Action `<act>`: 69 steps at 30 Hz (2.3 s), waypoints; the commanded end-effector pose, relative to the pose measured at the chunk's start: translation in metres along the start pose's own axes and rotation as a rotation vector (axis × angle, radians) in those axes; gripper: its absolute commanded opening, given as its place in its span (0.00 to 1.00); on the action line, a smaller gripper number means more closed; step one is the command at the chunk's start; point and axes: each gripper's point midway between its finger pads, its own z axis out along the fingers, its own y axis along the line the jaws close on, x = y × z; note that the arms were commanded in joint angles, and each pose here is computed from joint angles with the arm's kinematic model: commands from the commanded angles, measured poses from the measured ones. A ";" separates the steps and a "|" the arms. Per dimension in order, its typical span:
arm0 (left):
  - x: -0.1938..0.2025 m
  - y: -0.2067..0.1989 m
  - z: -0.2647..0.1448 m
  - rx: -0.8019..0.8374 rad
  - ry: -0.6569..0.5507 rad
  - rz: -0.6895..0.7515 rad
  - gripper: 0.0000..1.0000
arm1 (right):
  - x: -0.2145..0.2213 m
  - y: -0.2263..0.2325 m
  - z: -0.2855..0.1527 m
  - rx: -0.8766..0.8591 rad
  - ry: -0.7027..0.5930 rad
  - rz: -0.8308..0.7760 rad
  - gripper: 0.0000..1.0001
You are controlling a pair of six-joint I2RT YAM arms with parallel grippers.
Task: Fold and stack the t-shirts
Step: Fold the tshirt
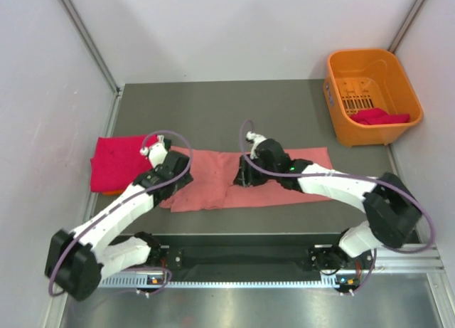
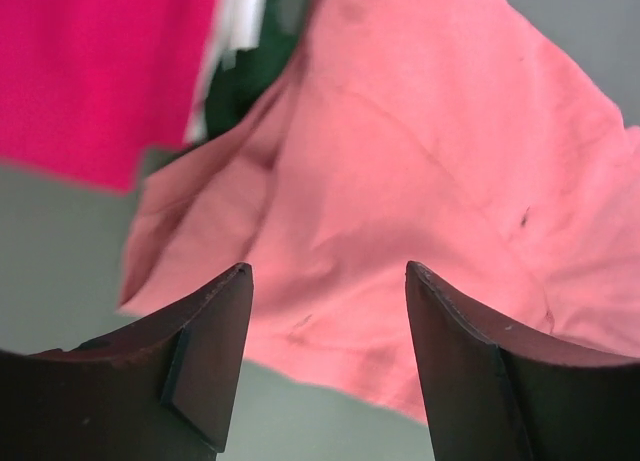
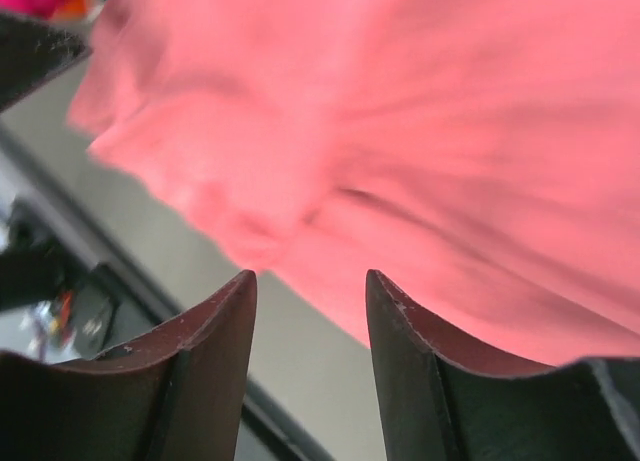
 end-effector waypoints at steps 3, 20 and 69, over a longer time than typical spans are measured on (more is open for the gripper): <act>-0.024 -0.052 0.029 0.050 0.012 -0.004 0.66 | -0.018 -0.103 -0.067 0.369 -0.162 0.099 0.50; 0.006 -0.049 0.109 -0.218 0.241 -0.167 0.62 | -0.023 -0.248 -0.113 0.847 -0.170 0.286 0.50; -0.096 -0.282 0.254 0.387 0.196 0.129 0.55 | -0.095 -0.051 -0.067 0.159 -0.163 0.142 0.60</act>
